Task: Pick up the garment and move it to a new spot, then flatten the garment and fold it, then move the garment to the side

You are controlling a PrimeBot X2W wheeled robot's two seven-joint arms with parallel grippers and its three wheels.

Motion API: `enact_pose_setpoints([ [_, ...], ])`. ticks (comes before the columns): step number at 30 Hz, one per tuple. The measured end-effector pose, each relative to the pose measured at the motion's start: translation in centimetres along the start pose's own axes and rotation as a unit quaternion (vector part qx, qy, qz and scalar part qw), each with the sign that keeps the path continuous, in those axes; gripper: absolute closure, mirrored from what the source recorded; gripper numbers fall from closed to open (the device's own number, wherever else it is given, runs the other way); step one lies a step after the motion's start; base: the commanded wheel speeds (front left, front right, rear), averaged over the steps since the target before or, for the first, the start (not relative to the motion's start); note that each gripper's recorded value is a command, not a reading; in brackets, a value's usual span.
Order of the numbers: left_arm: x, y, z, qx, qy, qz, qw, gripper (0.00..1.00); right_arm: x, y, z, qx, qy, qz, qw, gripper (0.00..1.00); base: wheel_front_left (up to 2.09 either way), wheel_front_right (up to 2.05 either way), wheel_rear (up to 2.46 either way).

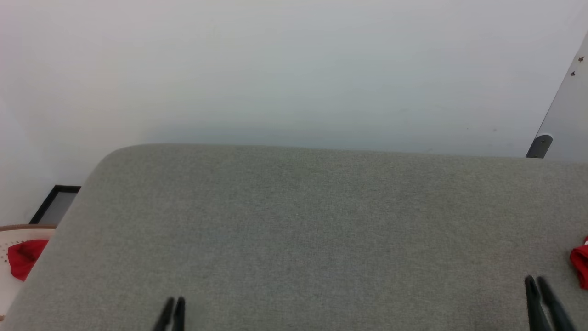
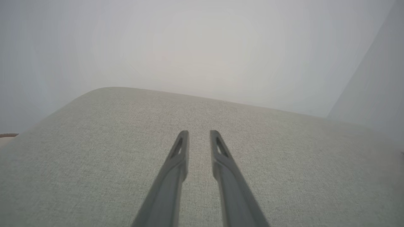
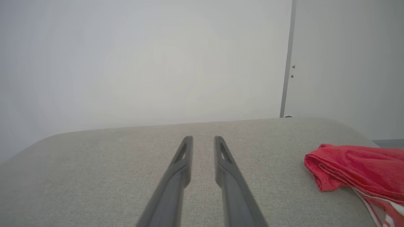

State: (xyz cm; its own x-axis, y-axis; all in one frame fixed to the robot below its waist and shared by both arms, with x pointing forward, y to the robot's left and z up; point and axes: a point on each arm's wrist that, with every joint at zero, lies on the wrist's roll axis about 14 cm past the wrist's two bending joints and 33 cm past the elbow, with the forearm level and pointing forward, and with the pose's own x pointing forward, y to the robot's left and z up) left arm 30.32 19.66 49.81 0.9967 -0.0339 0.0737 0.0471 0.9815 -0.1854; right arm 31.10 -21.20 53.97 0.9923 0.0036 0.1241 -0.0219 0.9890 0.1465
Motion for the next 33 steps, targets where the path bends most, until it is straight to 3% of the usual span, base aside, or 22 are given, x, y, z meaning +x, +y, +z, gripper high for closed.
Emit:
enact_pose_setpoints([
  [15,0.4,0.9,-1.5,-0.104,0.029,0.036,0.993,1.00,0.4,-0.5,-2.0,0.110,0.031,-0.022,0.993,1.00,0.00,0.00,0.00],
  [33,2.2,1.5,-1.1,-0.238,0.028,0.062,0.969,1.00,1.9,-0.5,-2.7,0.251,0.037,-0.037,0.967,1.00,0.00,0.00,0.00],
])
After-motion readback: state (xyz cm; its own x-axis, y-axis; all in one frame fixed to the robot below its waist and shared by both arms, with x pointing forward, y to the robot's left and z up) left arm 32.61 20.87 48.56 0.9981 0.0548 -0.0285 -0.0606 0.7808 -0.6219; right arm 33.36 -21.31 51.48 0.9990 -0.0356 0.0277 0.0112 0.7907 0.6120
